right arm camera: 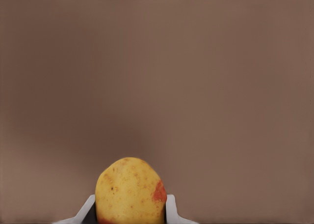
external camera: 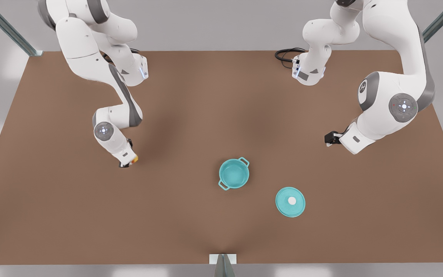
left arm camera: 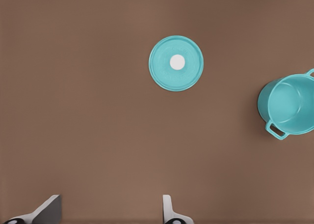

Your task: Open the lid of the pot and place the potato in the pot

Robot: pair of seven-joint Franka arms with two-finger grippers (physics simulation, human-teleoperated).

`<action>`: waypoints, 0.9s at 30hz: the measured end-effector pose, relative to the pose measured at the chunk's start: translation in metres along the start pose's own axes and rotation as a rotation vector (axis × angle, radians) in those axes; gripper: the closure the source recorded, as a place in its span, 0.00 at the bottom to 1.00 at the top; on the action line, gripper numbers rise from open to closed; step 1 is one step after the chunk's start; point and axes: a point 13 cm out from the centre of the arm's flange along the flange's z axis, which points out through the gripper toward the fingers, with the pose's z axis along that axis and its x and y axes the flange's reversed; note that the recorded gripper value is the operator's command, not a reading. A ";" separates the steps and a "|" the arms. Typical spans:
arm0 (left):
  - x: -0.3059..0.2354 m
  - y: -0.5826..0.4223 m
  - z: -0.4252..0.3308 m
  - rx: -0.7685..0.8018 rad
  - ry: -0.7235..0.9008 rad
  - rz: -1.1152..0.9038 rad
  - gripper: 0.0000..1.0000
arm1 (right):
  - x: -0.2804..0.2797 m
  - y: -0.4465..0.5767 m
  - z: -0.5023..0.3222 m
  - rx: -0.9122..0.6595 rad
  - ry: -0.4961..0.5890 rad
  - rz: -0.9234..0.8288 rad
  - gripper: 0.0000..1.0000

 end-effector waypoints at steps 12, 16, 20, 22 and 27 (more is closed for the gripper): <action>0.000 0.000 0.000 -0.001 0.000 -0.007 0.00 | -0.144 0.005 -0.098 0.009 -0.119 -0.106 0.50; 0.000 0.000 0.000 -0.001 0.001 -0.009 0.00 | -0.206 -0.005 -0.126 0.015 -0.178 -0.113 0.50; 0.001 0.001 0.000 -0.001 0.002 -0.010 0.00 | -0.267 -0.024 -0.140 0.020 -0.240 -0.093 0.50; 0.001 0.000 0.000 -0.001 0.002 -0.010 0.00 | -0.293 -0.041 -0.152 0.032 -0.284 -0.062 0.50; 0.001 0.001 0.000 -0.001 0.003 -0.012 0.00 | -0.348 -0.073 -0.166 0.051 -0.367 0.008 0.50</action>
